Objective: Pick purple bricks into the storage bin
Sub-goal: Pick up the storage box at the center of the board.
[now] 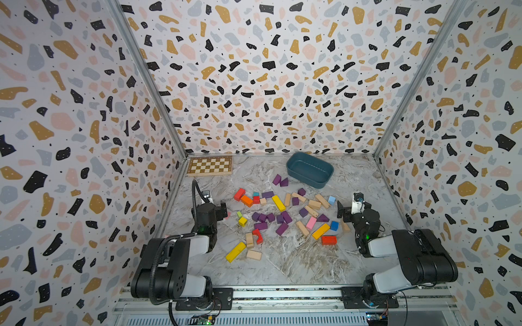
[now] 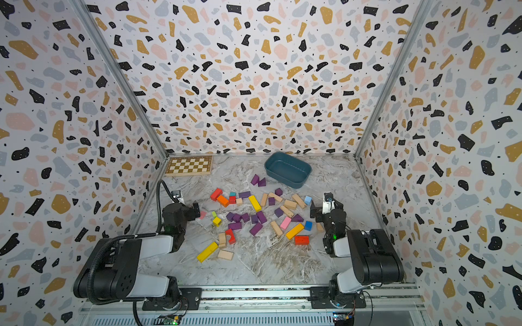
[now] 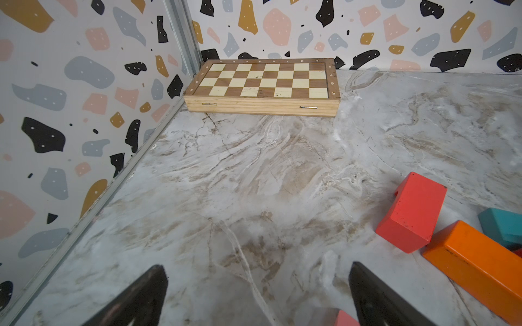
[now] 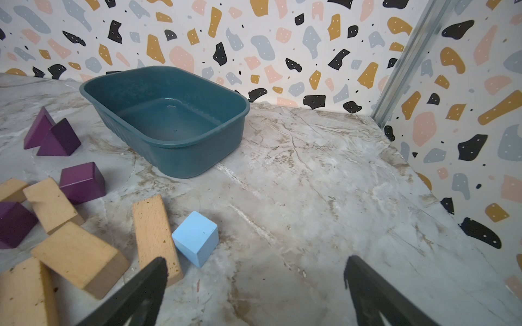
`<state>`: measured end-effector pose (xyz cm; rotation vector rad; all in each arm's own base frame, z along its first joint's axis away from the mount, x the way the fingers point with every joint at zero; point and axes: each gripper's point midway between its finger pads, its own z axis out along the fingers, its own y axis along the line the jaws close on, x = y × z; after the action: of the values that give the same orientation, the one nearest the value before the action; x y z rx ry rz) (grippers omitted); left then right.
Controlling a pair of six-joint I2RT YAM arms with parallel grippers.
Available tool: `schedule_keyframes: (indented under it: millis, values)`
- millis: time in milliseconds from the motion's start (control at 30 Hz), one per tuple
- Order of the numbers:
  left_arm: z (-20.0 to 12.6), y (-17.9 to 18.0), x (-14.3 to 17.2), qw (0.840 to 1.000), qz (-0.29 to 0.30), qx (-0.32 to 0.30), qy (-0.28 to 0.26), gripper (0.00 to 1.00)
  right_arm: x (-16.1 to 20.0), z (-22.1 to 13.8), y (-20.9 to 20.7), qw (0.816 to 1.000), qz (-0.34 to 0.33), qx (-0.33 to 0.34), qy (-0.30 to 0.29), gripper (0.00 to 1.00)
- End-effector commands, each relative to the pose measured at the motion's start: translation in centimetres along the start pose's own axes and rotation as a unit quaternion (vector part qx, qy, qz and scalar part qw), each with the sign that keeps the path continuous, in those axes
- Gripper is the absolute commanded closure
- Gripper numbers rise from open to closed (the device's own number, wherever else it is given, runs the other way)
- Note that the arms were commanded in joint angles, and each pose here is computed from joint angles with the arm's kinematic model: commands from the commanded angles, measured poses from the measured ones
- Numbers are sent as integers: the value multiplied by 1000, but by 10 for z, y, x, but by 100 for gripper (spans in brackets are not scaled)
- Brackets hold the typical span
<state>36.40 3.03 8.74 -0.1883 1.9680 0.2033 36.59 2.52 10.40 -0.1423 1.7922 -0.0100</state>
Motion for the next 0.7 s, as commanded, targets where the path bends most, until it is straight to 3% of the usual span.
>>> schedule_keyframes:
  millis: [0,133,200,267,300,467,667]
  values:
    - [0,-1,-14,1000,-1,1,-25,1,-16,2,-1,1000,3,5,-23,0]
    - [-1,0,-14,1000,-1,0,-26,1,-17,2,-1,1000,2,6,-25,0]
    - [-2,-7,-28,999,7,18,-44,1,-24,3,0,1000,-3,10,-24,0]
    - [-12,-29,-48,996,42,82,16,1,-40,10,10,1000,-19,-7,10,0]
    - [-19,-32,-66,995,38,93,20,1,-49,13,13,1000,-21,-10,16,0]
    - [-77,-66,-122,977,7,204,-63,1,-79,27,18,998,8,-27,61,0]
    - [-130,-100,-85,956,21,291,-40,1,-85,40,10,988,108,-56,90,0]
